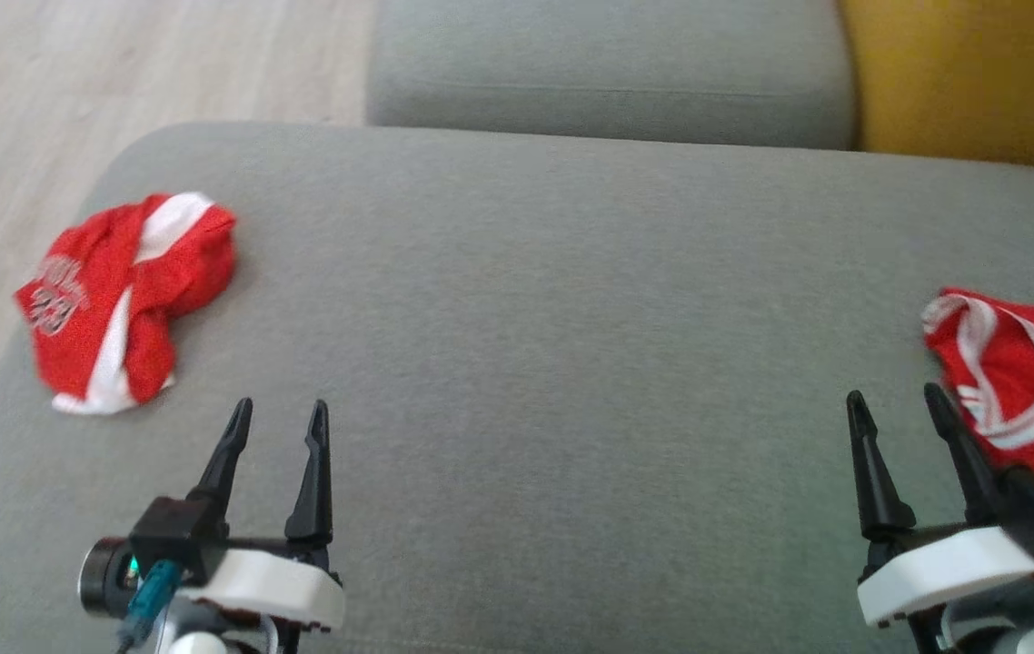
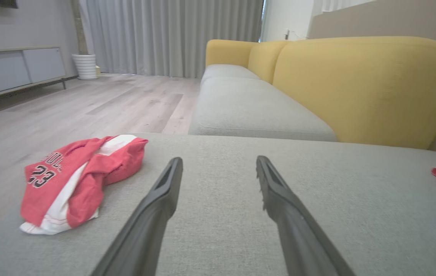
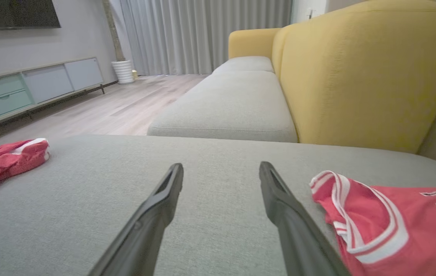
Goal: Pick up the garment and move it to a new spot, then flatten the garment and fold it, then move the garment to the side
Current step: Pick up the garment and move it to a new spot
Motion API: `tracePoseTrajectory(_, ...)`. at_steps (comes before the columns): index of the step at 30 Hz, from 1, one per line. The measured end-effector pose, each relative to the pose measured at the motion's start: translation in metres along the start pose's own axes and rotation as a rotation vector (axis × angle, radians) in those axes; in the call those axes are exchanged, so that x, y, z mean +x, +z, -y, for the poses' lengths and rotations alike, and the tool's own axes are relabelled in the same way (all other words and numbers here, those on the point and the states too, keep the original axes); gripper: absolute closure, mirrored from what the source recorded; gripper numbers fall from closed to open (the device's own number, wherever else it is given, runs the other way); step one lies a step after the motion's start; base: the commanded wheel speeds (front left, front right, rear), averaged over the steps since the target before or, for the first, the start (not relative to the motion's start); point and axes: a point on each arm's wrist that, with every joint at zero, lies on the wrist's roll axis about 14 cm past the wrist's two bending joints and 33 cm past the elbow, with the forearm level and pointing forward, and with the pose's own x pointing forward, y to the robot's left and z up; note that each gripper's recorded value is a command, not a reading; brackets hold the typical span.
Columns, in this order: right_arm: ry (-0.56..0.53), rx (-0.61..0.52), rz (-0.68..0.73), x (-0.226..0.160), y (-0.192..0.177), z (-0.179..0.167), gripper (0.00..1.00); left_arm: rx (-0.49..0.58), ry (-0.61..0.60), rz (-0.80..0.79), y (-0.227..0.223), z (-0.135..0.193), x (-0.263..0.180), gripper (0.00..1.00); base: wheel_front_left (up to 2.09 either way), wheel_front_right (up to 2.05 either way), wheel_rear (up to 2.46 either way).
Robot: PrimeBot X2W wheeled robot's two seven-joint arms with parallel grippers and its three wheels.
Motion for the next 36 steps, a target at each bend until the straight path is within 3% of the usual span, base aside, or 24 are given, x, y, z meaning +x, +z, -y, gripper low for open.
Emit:
tracePoseTrajectory(12,0.248,-0.028,-0.025,0.033,-0.002,-0.077,0.0,0.027,0.216,0.014,0.006,-0.062,-0.037,0.0,0.0,0.0,0.0)
tracePoseTrajectory(17,0.305,-0.033,-0.035,0.038,-0.003,-0.096,0.0,0.035,0.278,0.021,0.009,-0.079,-0.05,0.0,0.0,0.0,0.0)
tracePoseTrajectory(28,0.312,-0.043,-0.056,0.046,-0.009,-0.097,0.0,0.032,0.313,0.01,0.008,-0.09,-0.046,0.0,0.0,0.0,0.0)
tracePoseTrajectory(36,0.301,-0.046,-0.062,0.079,-0.01,-0.088,0.0,0.026,0.371,0.005,0.007,-0.125,0.02,0.0,0.0,0.0,0.0)
